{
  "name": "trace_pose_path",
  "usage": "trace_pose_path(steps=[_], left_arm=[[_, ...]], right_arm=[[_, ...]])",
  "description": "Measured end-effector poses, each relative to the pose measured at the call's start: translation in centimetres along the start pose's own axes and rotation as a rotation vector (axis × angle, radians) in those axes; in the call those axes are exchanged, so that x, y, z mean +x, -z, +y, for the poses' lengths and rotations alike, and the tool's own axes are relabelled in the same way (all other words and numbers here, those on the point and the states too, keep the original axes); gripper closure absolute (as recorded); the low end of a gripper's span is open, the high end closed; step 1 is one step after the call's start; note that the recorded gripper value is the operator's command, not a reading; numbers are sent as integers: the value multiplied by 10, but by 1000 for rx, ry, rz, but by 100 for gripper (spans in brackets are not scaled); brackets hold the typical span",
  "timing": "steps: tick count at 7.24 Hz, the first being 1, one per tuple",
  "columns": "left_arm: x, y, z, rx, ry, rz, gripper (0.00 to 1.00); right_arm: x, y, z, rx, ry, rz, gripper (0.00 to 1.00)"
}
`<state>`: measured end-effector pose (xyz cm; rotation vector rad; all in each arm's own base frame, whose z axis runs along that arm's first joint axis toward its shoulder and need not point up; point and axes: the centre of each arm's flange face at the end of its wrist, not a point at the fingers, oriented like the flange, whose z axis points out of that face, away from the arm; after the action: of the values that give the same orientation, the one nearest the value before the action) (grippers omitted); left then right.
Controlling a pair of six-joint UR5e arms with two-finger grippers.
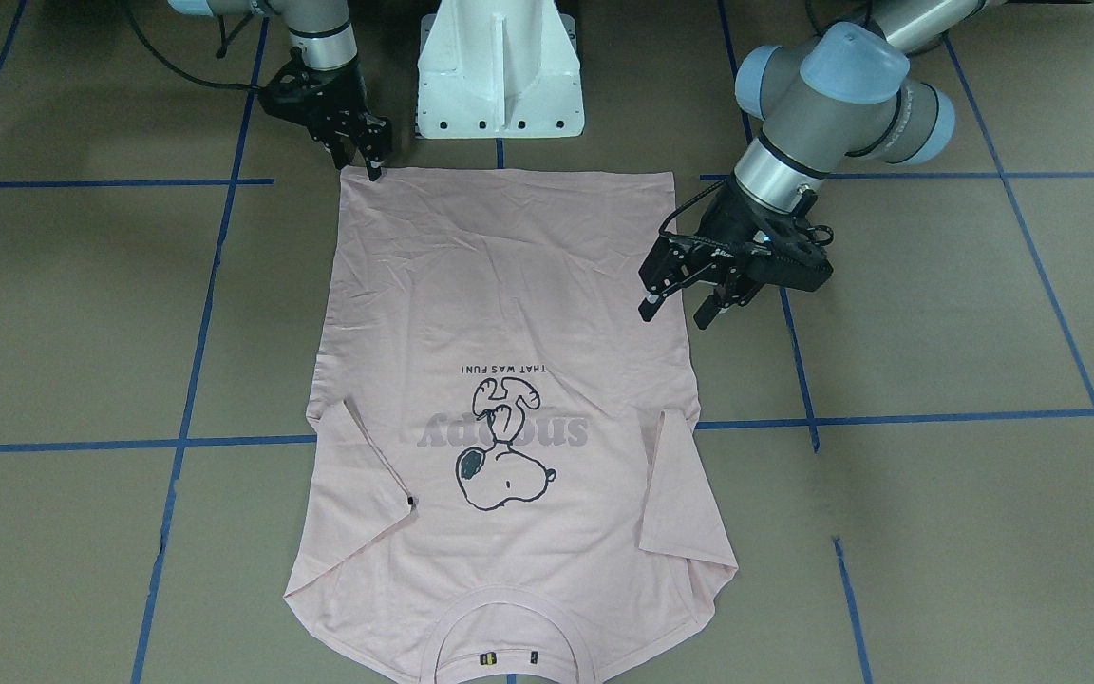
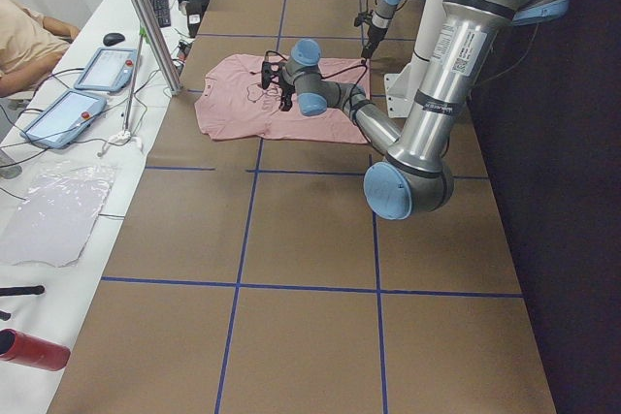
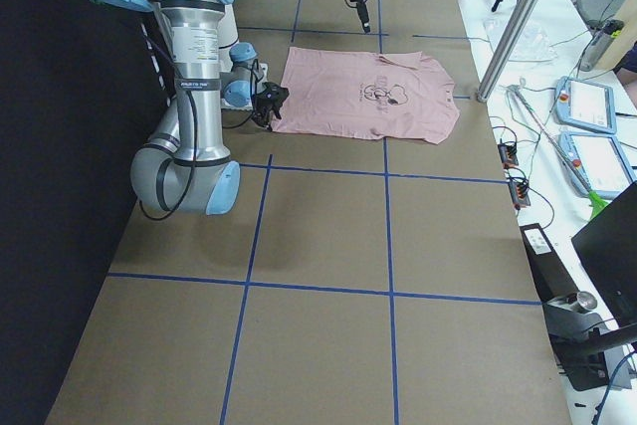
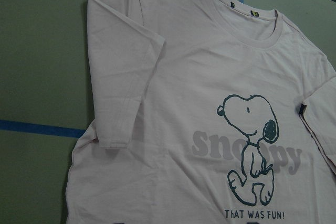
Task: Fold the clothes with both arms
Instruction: 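Move the right gripper to the near hem corner while the left holds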
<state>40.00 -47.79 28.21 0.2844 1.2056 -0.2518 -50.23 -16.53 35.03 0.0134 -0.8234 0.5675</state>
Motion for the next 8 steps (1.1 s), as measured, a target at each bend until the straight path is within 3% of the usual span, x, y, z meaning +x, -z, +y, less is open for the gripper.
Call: trace_pose_path(steps=[4,8], left_arm=[[-1,-1,-1,7,2,-3,17],[-3,-5,-3,24,5,-14,17]], right_arm=[[2,-1,-2,5,1,7,39],[6,-1,-3,8,3,15,41]])
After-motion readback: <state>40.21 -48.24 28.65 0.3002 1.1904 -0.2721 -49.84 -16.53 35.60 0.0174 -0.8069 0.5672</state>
